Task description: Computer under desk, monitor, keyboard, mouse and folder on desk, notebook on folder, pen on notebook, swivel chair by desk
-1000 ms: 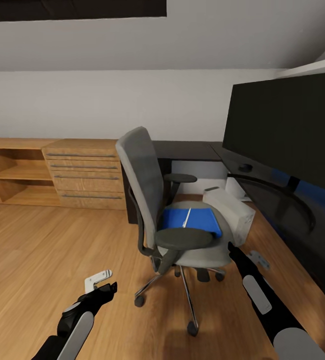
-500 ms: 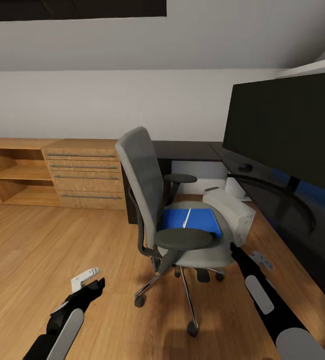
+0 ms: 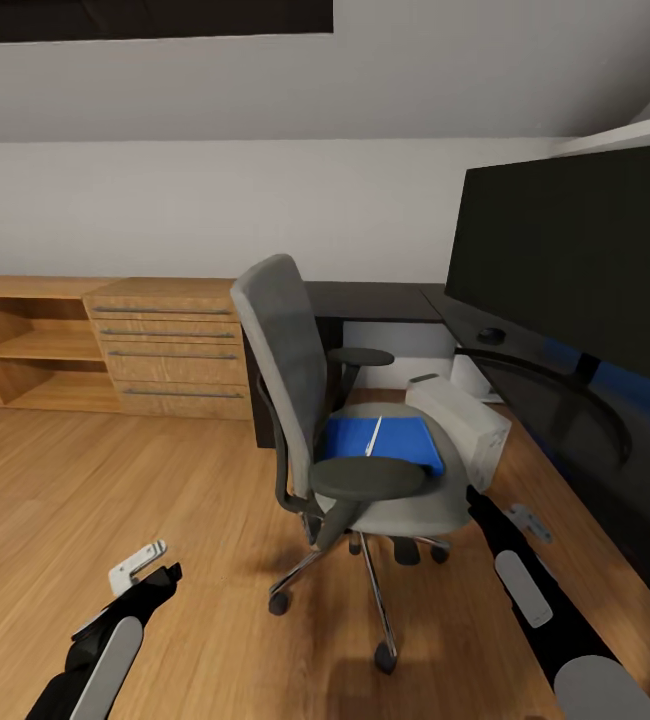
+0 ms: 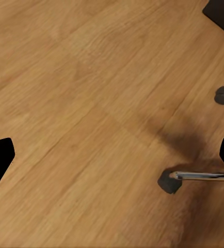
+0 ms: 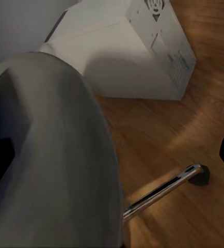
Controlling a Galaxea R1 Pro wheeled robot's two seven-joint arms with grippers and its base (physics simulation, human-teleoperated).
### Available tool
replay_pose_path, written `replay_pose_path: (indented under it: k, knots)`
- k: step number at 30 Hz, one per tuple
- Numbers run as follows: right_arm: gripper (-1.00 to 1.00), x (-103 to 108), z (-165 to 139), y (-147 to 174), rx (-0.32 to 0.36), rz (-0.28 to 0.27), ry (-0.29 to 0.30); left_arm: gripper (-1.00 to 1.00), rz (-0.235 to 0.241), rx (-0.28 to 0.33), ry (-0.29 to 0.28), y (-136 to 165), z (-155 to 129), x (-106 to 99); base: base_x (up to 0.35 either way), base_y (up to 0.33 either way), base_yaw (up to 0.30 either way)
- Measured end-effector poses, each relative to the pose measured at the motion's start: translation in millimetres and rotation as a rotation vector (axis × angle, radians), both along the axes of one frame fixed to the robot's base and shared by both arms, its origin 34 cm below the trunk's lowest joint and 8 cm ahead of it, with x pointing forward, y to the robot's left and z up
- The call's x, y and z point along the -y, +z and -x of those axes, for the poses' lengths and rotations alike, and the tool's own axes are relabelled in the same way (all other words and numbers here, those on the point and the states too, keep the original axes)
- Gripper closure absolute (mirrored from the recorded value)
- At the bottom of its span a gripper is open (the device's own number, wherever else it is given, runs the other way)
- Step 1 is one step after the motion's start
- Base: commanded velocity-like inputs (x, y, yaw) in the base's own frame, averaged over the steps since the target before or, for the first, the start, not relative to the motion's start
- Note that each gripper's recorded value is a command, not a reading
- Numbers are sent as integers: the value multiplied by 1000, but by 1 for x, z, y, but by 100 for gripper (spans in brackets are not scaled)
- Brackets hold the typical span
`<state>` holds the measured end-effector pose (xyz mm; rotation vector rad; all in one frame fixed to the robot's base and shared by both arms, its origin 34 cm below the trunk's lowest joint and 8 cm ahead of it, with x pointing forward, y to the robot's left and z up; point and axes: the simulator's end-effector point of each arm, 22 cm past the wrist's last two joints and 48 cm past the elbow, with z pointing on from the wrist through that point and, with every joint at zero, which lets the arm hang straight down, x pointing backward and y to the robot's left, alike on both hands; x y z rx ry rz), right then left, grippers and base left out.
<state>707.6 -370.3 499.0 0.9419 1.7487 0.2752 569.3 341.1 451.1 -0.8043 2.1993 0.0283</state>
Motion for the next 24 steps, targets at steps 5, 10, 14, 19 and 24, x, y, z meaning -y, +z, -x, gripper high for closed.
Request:
replay_pose_path:
  k: [5, 10, 14, 19, 24]
  knots:
    - [-100, 1, 0, 0, 0, -2, -4, -100, 1, 0, 2, 0, 0, 0, 149, 0, 0]
    - [-100, 2, 0, 0, 1, -2, -5, -100, 2, 1, 3, 0, 0, 0, 257, 0, 0]
    - [-100, 2, 1, 0, 0, -2, -5, -100, 2, 1, 3, 0, 0, 0, 202, 0, 0]
    - [-100, 2, 1, 0, 0, -5, -7, -100, 3, 2, 3, 0, 0, 0, 225, -14, 0]
    - [-100, 12, 3, 0, 2, -27, -40, -100, 3, 3, 3, 1, 0, 1, 281, -62, 0]
